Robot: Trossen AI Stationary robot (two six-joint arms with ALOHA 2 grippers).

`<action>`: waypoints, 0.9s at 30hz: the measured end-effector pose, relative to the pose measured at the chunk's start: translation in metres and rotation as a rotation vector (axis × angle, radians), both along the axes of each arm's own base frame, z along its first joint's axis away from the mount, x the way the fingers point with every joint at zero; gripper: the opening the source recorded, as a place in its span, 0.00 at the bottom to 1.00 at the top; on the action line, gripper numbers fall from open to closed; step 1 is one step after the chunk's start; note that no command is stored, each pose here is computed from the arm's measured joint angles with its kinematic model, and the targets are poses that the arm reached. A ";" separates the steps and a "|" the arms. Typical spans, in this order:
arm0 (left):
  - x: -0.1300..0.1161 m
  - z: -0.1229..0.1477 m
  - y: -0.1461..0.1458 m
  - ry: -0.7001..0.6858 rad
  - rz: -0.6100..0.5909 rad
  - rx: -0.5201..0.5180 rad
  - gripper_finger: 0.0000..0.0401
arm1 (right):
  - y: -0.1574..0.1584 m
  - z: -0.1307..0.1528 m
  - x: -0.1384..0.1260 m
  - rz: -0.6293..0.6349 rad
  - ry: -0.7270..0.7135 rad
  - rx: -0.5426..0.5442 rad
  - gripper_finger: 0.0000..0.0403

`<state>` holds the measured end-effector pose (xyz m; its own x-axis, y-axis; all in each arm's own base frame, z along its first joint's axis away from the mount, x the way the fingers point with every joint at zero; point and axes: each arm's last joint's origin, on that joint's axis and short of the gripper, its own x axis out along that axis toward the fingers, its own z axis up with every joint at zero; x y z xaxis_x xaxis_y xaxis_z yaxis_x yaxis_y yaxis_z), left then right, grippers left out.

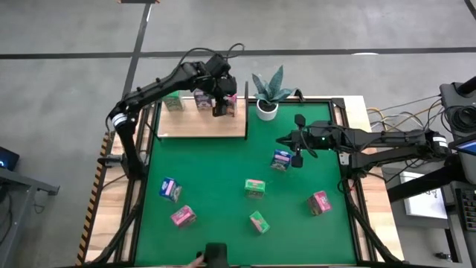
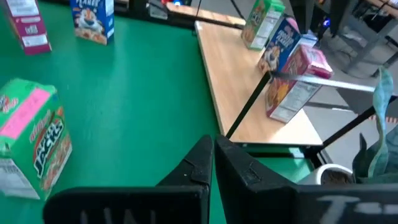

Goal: Stack cereal on shelf
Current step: Put the top pink cereal box on the shelf

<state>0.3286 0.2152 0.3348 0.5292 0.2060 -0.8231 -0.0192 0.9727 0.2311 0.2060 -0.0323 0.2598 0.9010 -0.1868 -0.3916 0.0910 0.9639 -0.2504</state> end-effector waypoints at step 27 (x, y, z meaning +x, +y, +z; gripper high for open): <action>0.004 -0.045 0.042 0.066 0.002 -0.024 0.58 | 0.000 -0.006 -0.001 -0.014 0.051 0.041 0.02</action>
<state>0.3322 0.2570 0.2897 0.4732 0.1867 -0.8609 -0.0071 0.9781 0.2082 0.2051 -0.0321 0.2539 0.8772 -0.1821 -0.4442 0.0928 0.9721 -0.2153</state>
